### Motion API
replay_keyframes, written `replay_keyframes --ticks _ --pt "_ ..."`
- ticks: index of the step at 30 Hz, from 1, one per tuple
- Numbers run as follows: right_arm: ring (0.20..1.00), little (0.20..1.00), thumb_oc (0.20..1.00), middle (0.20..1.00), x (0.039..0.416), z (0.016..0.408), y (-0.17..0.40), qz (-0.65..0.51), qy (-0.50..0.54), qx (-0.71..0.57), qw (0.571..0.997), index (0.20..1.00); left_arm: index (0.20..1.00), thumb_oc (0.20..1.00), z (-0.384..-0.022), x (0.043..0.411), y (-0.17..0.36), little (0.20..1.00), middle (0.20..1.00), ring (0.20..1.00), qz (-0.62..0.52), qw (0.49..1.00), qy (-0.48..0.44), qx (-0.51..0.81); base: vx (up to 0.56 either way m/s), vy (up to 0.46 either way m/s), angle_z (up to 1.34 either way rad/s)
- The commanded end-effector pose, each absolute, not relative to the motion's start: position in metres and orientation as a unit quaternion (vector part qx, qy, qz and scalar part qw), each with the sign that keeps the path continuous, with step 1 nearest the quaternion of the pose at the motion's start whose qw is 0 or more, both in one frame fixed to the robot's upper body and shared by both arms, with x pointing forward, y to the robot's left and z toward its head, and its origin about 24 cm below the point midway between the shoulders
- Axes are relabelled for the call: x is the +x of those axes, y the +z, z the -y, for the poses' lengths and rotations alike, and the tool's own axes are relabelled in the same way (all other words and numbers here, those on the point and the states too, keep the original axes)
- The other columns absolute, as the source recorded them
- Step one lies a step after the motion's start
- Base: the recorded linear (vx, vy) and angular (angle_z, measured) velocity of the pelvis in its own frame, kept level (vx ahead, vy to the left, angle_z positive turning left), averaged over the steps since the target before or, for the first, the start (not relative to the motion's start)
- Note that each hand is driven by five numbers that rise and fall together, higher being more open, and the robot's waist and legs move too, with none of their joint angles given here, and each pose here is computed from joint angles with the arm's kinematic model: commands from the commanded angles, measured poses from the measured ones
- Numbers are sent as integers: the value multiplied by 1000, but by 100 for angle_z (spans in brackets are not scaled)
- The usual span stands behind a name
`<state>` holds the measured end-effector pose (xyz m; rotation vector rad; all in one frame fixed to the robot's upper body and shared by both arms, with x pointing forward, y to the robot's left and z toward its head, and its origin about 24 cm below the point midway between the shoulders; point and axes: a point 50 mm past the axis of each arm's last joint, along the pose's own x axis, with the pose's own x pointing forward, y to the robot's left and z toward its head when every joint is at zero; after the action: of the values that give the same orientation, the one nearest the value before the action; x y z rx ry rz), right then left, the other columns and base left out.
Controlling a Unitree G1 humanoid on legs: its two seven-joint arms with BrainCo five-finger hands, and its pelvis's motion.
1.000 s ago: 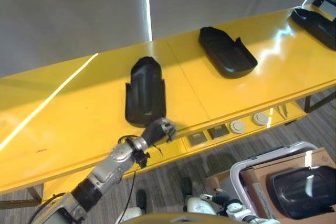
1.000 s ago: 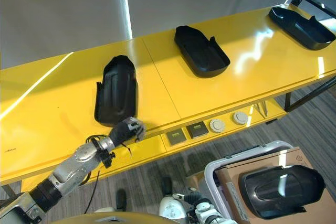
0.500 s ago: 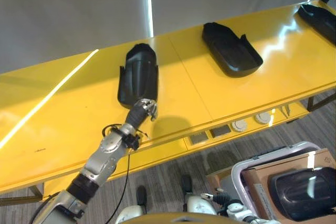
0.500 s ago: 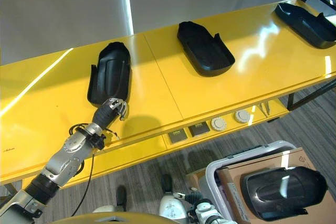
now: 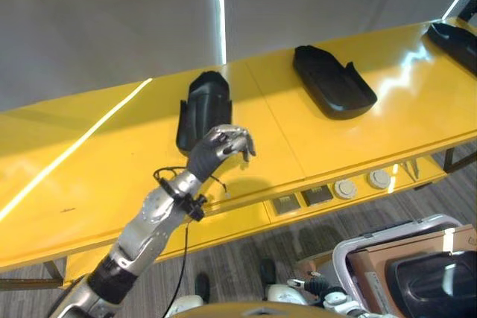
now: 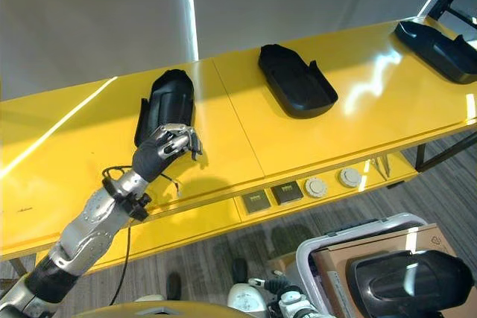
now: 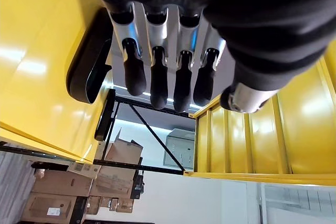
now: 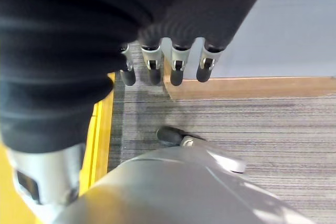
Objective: Move parts from the plastic box to the shelf.
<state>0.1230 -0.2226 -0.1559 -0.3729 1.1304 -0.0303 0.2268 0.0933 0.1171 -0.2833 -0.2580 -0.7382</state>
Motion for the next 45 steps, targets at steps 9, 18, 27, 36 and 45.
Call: replay_keyframes --ticks 9,18,27,36,45 --pt "1000 1000 1000 1000 100 210 -165 -553 -51 -133 821 1000 1000 1000 -134 209 118 1000 1000 1000 174 937 -299 37 4 40 3" --pt "1000 1000 1000 1000 102 219 -160 -525 -129 -119 833 1000 1000 1000 -128 225 128 1000 1000 1000 229 933 -266 83 -108 203 -24" --pt "1000 1000 1000 1000 91 228 -159 -518 -145 -126 833 1000 1000 1000 -145 229 117 1000 1000 1000 210 946 -220 113 -136 117 -129" --pt "1000 1000 1000 1000 79 234 -160 -533 -130 -144 824 1000 1000 1000 -138 240 119 1000 1000 1000 225 956 -180 53 -10 -200 -78" --pt "1000 1000 1000 1000 96 258 -151 -513 -146 -176 827 1000 1000 1000 -127 243 117 1000 1000 1000 225 953 -192 58 1 -118 -101"
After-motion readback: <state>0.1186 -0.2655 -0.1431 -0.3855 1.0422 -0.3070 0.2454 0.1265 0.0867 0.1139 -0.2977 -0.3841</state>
